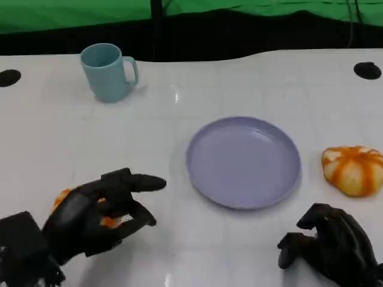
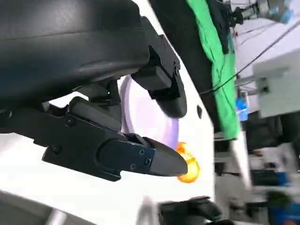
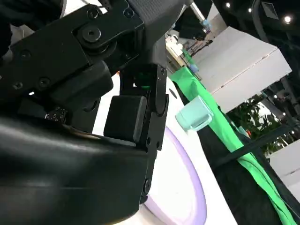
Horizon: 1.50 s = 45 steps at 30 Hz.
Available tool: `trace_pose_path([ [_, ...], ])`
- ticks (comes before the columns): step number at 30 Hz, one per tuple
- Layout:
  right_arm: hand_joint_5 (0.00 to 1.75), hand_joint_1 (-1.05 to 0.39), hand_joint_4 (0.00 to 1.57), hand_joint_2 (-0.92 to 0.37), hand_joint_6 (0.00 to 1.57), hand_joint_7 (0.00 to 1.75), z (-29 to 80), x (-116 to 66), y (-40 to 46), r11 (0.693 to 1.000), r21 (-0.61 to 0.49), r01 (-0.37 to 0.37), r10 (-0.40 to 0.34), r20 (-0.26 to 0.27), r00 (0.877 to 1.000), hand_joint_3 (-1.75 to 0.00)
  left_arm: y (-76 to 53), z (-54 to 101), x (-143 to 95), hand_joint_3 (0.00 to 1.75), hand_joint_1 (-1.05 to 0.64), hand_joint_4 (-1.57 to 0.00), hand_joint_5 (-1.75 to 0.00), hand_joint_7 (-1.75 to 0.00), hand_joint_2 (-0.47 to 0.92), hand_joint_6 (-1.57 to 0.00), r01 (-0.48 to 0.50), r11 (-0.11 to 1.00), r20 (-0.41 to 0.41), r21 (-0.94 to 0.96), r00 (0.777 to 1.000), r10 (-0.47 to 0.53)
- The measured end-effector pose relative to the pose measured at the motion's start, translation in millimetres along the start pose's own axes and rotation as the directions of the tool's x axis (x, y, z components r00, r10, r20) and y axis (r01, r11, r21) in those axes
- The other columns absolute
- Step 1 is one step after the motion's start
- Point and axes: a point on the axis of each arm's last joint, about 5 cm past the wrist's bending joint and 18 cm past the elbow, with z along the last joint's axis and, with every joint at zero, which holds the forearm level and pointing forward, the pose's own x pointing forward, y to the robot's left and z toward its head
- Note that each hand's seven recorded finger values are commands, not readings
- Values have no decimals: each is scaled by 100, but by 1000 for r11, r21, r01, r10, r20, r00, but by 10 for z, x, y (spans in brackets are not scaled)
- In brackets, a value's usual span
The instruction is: Grasp the bread from the table and place it into the plate.
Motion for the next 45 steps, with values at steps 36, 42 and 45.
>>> trace_pose_path([
  [36,71,-102,157,-74,157,33,7,-1,-6,1000,4,4,-4,-3,1000,-1,-113,874,40,0,-68,-38,-14,0,82,-27,323,200,-366,925,899,242],
  [42,71,-104,157,-74,157,33,8,-1,-6,1000,4,4,-4,-4,1000,0,-145,771,149,1,-67,-38,-13,0,81,-27,388,124,-408,913,872,272],
  [45,71,-104,157,-74,157,34,8,0,-5,1000,4,4,-4,-4,1000,0,-142,690,198,1,-67,-38,-12,0,82,-27,413,111,-427,904,859,283],
])
